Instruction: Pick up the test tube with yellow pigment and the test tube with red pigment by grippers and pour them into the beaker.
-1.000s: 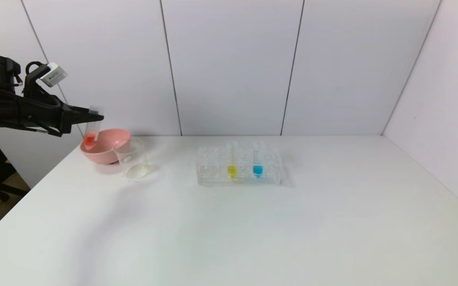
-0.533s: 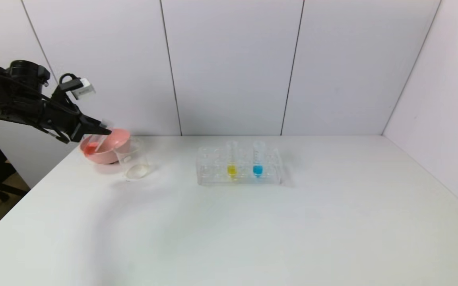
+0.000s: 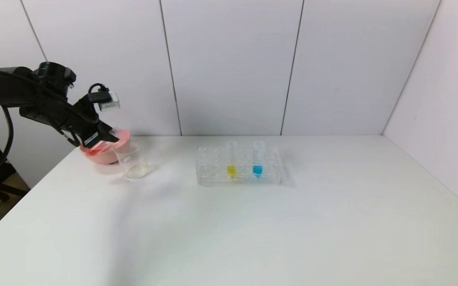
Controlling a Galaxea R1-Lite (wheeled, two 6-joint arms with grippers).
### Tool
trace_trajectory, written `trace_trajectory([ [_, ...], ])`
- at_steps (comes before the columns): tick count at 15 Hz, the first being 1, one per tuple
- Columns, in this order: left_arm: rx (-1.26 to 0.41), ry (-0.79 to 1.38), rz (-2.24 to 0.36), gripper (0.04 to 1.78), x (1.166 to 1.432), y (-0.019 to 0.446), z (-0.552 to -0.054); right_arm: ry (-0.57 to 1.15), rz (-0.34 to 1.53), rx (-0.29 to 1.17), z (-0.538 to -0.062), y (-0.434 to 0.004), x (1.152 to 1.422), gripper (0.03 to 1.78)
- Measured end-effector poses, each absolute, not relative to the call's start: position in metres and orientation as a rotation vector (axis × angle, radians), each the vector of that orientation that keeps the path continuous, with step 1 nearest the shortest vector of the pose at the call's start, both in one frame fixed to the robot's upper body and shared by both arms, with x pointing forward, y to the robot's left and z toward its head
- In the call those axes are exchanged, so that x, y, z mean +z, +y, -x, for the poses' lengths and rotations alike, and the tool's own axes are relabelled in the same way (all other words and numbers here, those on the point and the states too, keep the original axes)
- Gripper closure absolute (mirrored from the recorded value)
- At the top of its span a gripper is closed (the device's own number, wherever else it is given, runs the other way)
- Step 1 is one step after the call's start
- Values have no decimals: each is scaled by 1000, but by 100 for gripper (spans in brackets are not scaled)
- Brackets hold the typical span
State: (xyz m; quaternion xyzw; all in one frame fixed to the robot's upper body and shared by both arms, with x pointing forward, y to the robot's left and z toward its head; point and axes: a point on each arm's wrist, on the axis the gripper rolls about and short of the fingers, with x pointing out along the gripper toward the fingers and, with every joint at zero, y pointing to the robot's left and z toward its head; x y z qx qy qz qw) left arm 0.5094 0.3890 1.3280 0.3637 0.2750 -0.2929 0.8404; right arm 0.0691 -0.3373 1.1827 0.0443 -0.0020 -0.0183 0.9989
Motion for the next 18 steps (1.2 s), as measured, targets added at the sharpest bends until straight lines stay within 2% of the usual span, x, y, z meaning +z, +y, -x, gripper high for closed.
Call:
trace_trajectory([
  [5,-525,659,-932,139,1330,381,-509,-4,-89,-37,-69,-337,1183,10],
  [13,-546,654,-986,139,1334,368,-507,-4,-89,-37,-69,-337,1183,10],
  [18,-504,680,-1072,139,1338,361,-507,-4,-89,-37,-69,-337,1183,10],
])
